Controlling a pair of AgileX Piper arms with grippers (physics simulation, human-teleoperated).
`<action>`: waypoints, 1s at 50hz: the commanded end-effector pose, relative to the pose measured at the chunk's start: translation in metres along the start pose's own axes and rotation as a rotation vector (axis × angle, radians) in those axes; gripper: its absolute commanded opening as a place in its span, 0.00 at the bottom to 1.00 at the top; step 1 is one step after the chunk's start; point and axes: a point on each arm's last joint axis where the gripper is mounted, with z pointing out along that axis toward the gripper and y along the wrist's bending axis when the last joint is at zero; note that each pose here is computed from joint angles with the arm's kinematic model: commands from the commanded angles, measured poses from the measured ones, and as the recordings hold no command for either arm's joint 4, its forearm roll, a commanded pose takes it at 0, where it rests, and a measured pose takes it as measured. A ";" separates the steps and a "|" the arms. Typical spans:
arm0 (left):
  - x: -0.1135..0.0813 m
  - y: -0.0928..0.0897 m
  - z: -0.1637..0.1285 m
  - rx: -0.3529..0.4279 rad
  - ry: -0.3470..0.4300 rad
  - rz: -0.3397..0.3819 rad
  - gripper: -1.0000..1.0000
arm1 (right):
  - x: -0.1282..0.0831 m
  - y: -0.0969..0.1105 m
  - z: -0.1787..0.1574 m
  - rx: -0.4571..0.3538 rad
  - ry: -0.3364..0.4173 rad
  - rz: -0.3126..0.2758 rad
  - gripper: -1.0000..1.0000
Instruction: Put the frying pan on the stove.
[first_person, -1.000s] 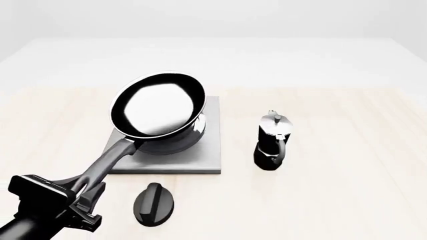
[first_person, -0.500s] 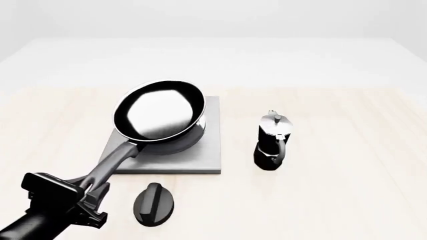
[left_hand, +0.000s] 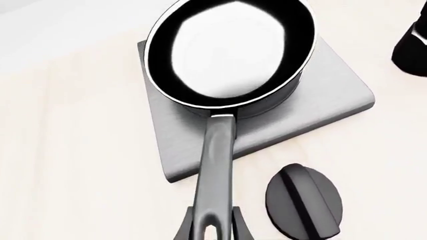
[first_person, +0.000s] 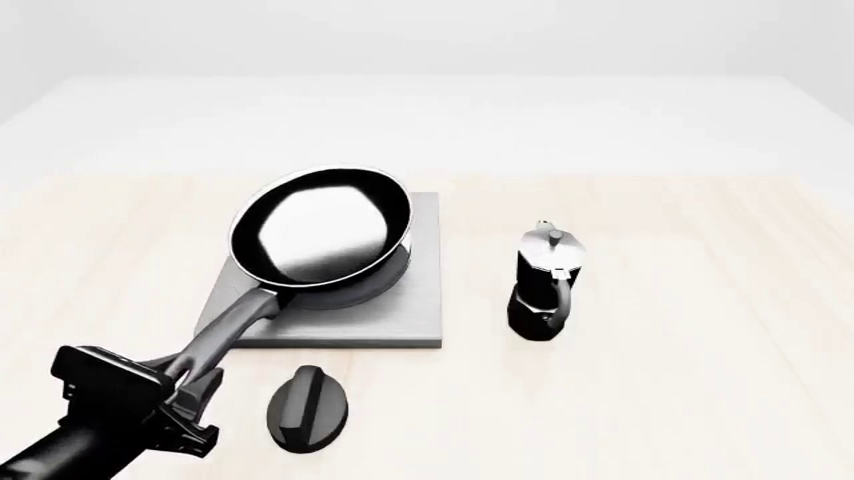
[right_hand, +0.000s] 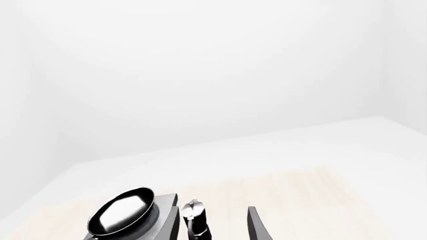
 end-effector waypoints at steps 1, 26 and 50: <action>-0.003 -0.001 -0.004 0.008 -0.023 -0.005 0.00 | 0.002 0.002 0.003 0.014 0.010 -0.013 1.00; -0.016 0.002 -0.026 0.003 -0.050 0.014 1.00 | 0.002 0.002 0.002 0.013 0.006 -0.013 1.00; -0.039 0.012 -0.067 -0.061 -0.128 0.001 1.00 | 0.002 0.002 0.002 0.013 0.005 -0.011 1.00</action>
